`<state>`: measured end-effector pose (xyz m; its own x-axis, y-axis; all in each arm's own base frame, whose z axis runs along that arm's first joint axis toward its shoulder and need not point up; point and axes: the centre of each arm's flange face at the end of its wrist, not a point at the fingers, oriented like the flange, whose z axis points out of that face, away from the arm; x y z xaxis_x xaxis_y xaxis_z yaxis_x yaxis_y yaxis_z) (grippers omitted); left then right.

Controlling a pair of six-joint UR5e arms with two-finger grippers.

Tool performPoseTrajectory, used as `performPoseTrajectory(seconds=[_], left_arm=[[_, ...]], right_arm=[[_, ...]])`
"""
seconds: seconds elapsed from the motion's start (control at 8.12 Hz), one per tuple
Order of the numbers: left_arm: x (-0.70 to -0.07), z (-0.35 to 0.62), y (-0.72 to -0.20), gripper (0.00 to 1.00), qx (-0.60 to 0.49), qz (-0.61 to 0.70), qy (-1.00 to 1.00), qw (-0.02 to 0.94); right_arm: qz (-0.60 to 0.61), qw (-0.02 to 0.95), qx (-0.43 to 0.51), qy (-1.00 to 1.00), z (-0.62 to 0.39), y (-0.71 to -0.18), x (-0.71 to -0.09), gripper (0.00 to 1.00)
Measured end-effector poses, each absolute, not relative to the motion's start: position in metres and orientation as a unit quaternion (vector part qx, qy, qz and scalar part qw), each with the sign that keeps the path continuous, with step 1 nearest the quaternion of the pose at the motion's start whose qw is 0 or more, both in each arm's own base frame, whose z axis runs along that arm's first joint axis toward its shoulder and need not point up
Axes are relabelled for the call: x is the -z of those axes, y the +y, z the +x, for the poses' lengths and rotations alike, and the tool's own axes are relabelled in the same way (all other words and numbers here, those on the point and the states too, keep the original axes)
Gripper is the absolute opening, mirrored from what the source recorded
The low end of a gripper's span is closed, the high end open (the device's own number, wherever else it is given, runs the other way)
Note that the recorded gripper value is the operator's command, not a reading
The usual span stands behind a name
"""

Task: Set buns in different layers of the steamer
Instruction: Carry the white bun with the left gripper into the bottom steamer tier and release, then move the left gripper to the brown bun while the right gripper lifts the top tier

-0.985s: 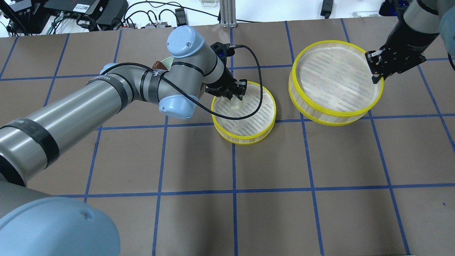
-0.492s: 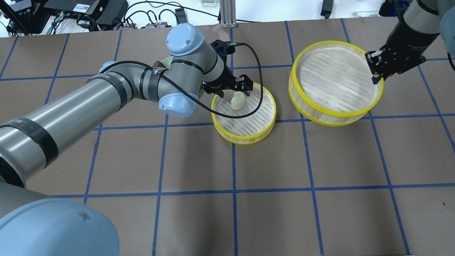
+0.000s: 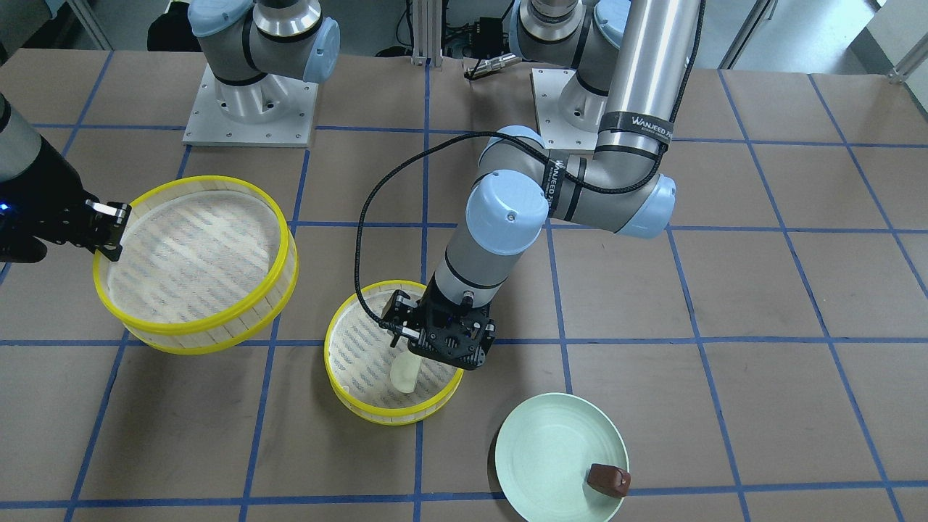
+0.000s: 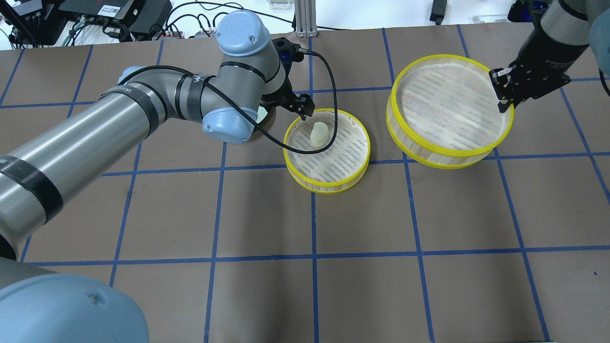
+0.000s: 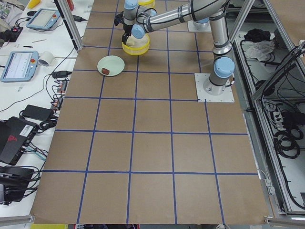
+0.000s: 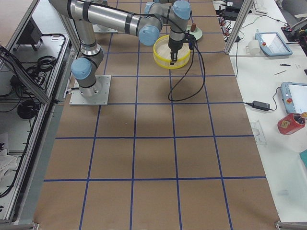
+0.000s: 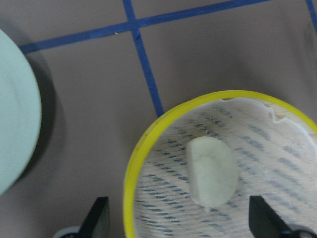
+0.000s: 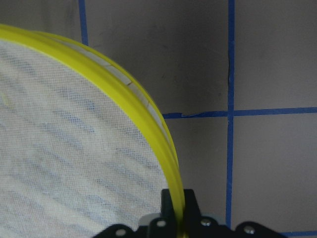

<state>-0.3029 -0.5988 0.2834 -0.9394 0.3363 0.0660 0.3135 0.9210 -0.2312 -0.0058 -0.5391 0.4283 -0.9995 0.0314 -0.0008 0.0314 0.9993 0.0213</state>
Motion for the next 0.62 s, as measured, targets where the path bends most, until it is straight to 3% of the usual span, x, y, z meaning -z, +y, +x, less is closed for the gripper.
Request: performPoseTrajectory(seconds=[0.62], left_arm=[[-0.291, -0.185, -0.652, 1.00, -0.123, -0.245, -0.961, -0.032]], right_arm=[[0.016, 0.000, -0.009, 1.000, -0.004, -0.539, -0.429, 0.11]])
